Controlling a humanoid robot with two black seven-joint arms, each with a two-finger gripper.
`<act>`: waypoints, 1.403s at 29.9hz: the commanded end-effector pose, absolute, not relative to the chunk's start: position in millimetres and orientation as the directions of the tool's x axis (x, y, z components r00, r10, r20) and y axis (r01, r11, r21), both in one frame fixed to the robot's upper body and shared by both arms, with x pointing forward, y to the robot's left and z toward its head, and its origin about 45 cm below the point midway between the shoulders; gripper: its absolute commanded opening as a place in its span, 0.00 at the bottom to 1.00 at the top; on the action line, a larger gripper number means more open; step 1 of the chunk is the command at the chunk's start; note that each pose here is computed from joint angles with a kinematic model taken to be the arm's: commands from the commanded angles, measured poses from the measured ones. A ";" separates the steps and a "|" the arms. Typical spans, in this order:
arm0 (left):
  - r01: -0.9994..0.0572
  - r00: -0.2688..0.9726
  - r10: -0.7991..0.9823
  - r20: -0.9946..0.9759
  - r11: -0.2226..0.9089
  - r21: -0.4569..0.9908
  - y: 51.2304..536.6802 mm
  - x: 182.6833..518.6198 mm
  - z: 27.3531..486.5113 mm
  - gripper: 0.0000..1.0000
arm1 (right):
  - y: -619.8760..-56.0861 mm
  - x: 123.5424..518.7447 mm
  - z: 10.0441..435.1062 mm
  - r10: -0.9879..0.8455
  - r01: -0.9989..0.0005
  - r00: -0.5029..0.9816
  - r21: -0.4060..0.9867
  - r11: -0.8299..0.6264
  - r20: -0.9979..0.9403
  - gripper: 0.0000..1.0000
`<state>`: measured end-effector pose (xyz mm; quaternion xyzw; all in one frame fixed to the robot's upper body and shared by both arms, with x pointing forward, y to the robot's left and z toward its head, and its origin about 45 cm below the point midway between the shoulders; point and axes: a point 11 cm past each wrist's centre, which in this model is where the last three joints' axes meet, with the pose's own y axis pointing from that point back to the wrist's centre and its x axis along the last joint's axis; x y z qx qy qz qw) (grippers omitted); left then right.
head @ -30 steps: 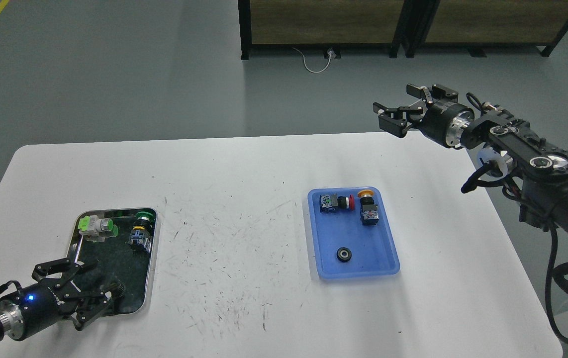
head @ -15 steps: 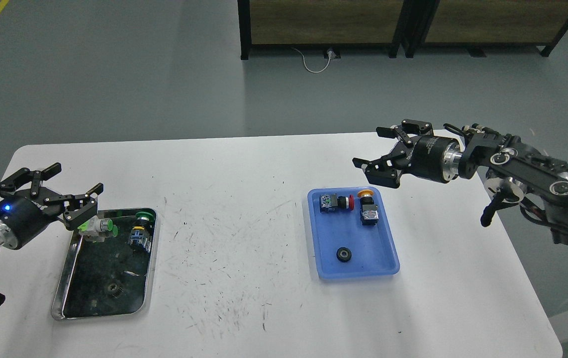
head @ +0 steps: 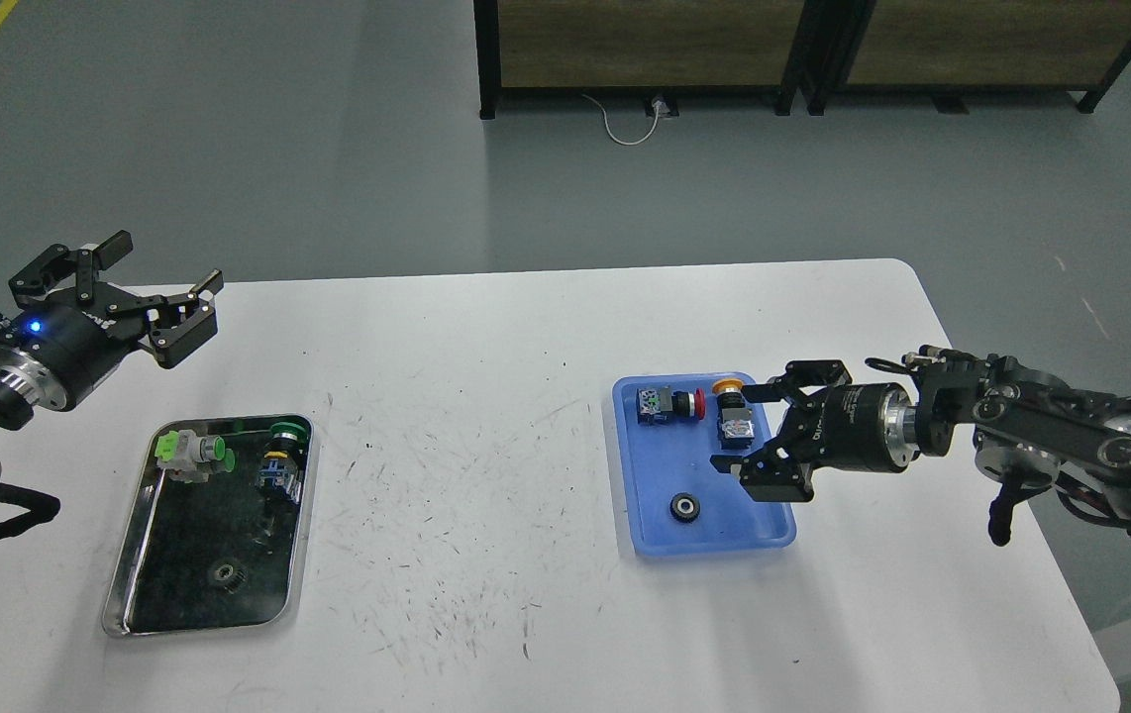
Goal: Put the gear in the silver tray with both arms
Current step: 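Reach the right gripper to the second black gear and grasp it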
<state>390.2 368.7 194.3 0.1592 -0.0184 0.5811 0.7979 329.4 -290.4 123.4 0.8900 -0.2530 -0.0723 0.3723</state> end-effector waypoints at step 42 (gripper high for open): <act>-0.934 0.321 0.922 0.216 0.272 0.230 363.9 391.0 192.0 0.98 | -252.5 313.2 53.3 -0.472 -0.344 0.880 0.752 -0.562 0.050 0.68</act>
